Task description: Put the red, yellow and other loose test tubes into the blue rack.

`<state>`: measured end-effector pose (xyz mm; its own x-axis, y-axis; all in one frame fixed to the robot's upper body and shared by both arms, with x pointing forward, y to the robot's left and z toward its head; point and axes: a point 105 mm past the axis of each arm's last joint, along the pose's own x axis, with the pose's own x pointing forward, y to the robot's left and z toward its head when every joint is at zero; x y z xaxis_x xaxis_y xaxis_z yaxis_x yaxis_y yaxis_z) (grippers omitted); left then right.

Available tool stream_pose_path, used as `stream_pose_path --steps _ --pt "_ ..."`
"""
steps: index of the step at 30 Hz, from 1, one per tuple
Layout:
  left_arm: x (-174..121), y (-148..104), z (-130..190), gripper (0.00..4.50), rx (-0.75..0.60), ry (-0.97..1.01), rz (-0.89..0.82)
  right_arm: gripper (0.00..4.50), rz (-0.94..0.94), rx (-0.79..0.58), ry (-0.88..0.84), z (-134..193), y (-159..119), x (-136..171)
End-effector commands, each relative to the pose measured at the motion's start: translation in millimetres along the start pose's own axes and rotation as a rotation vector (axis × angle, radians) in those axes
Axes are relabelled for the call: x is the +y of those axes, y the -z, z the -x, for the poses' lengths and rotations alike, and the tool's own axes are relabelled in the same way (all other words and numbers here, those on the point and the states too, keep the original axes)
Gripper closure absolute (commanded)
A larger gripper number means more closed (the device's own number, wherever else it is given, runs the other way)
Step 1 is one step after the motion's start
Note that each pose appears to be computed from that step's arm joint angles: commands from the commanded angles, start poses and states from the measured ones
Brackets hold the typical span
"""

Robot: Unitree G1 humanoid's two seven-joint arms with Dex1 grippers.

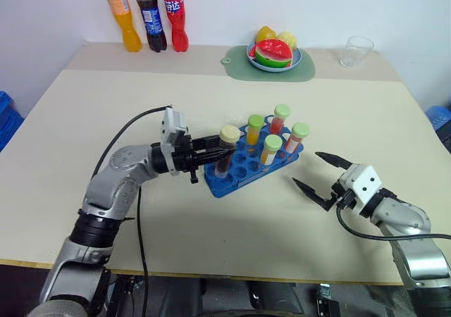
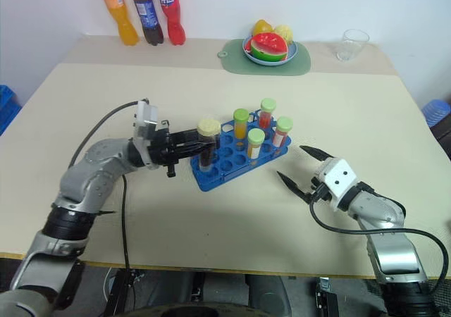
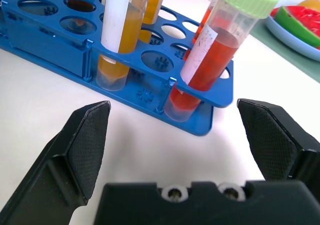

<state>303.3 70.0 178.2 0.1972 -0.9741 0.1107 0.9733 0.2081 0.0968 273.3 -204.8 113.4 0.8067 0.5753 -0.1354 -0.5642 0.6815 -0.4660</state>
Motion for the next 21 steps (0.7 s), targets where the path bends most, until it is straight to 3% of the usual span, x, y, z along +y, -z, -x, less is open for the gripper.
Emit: stream_pose_path --steps 1,13,21 --pt "2.0 -2.9 -5.4 3.72 -0.007 0.014 -0.074 0.0 0.025 -0.035 0.017 8.4 -12.0 -0.9" --pt "6.1 12.3 -30.4 3.72 -0.036 -0.008 -0.082 0.0 0.011 -0.009 0.027 16.7 -4.1 6.0" --pt "-0.3 25.1 -28.6 3.72 0.004 0.036 -0.096 0.0 0.006 -0.002 0.04 17.8 6.2 6.1"
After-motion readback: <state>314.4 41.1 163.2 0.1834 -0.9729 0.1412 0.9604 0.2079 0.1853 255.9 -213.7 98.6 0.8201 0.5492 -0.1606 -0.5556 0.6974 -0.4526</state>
